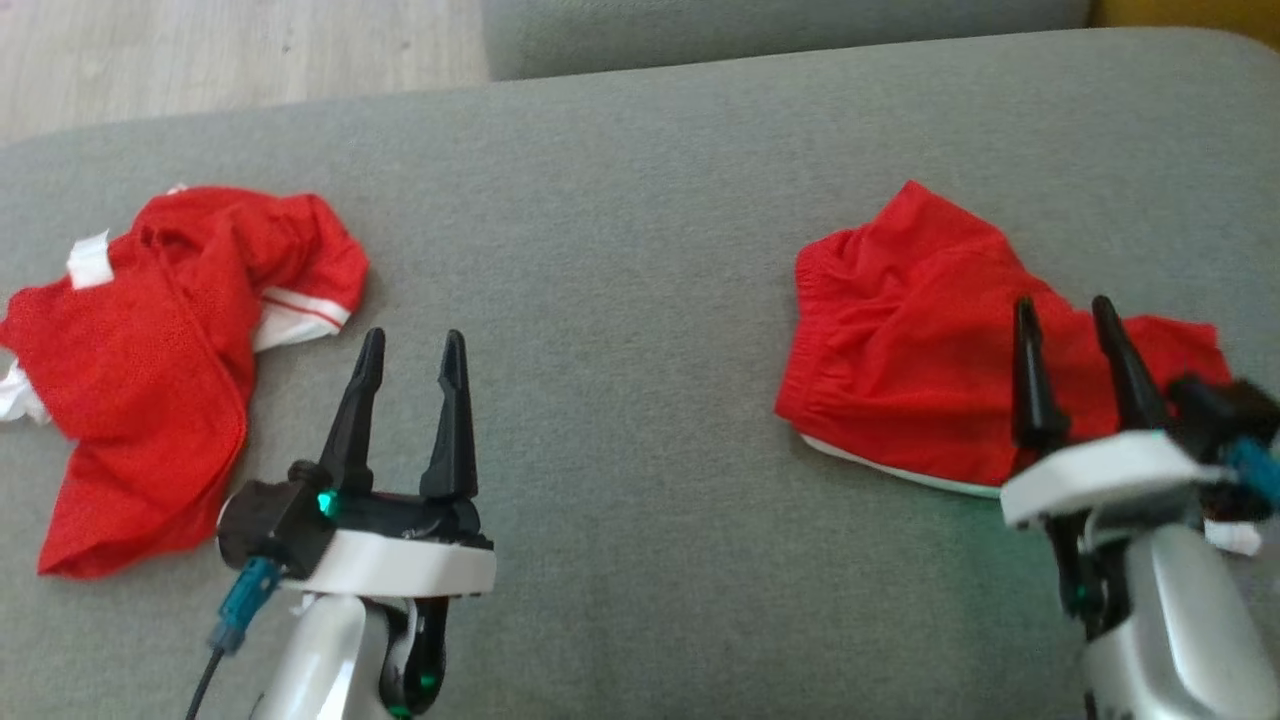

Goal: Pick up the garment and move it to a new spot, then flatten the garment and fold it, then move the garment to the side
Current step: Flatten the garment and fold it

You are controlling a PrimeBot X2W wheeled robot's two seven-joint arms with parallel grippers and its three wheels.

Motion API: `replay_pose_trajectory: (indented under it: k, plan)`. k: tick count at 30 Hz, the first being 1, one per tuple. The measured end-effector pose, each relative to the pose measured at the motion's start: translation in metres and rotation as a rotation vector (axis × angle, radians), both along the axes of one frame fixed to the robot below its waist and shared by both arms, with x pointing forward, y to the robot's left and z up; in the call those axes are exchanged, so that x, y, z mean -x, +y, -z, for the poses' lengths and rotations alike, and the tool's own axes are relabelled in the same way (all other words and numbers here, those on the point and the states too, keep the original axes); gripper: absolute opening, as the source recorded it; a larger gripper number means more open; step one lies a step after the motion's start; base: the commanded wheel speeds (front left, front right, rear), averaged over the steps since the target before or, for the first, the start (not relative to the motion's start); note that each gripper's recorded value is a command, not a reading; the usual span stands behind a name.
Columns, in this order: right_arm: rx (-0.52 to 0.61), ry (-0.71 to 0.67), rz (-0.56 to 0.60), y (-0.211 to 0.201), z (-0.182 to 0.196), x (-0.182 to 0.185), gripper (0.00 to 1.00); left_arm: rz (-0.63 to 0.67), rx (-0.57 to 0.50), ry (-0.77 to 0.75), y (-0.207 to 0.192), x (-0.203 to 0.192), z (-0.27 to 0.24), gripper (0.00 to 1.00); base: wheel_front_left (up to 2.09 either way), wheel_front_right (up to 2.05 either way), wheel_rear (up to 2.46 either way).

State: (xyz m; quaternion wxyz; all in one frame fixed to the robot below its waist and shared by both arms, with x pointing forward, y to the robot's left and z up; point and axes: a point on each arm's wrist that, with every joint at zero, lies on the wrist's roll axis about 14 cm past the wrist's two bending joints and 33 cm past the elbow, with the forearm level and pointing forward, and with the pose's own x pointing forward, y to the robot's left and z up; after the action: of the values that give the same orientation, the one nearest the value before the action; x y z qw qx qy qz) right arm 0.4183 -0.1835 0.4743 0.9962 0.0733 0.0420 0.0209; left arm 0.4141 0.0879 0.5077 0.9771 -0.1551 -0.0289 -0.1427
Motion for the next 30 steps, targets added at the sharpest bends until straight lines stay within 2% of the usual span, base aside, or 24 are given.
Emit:
replay_pose_trajectory:
  k: [3, 9, 13, 21, 27, 28, 29, 30]
  plan:
    - [-0.013, 0.098, -0.018, 0.005, 0.012, -0.015, 1.0, -0.012, 0.0, 0.008, 0.004, -0.003, 0.003, 1.0, 0.0, 0.0, 0.0]
    - [0.06, 0.242, -0.064, 0.006, 0.022, -0.059, 1.0, -0.022, -0.005, 0.026, 0.009, -0.012, 0.011, 1.0, 0.0, 0.0, 0.0]
    - [0.1, 0.389, -0.099, 0.006, 0.041, -0.08, 1.0, -0.017, 0.0, 0.037, 0.008, -0.016, 0.016, 1.0, 0.0, 0.0, 0.0]
    - [0.187, 0.7, -0.224, 0.024, 0.093, -0.073, 1.0, -0.028, -0.003, 0.052, 0.014, -0.017, 0.02, 1.0, 0.0, 0.0, 0.0]
    - [0.215, 0.781, -0.264, 0.026, 0.103, -0.071, 1.0, -0.041, -0.007, 0.054, 0.018, -0.017, 0.021, 1.0, 0.0, 0.0, 0.0]
    - [0.211, 0.778, -0.267, 0.028, 0.103, -0.072, 0.59, -0.043, -0.004, 0.056, 0.019, -0.017, 0.022, 1.0, 0.0, 0.0, 0.0]
    - [0.201, 0.768, -0.267, 0.029, 0.103, -0.073, 0.0, -0.044, -0.002, 0.058, 0.019, -0.017, 0.022, 1.0, 0.0, 0.0, 0.0]
    - [0.193, 0.753, -0.265, 0.029, 0.102, -0.075, 0.0, -0.045, -0.002, 0.059, 0.02, -0.017, 0.023, 1.0, 0.0, 0.0, 0.0]
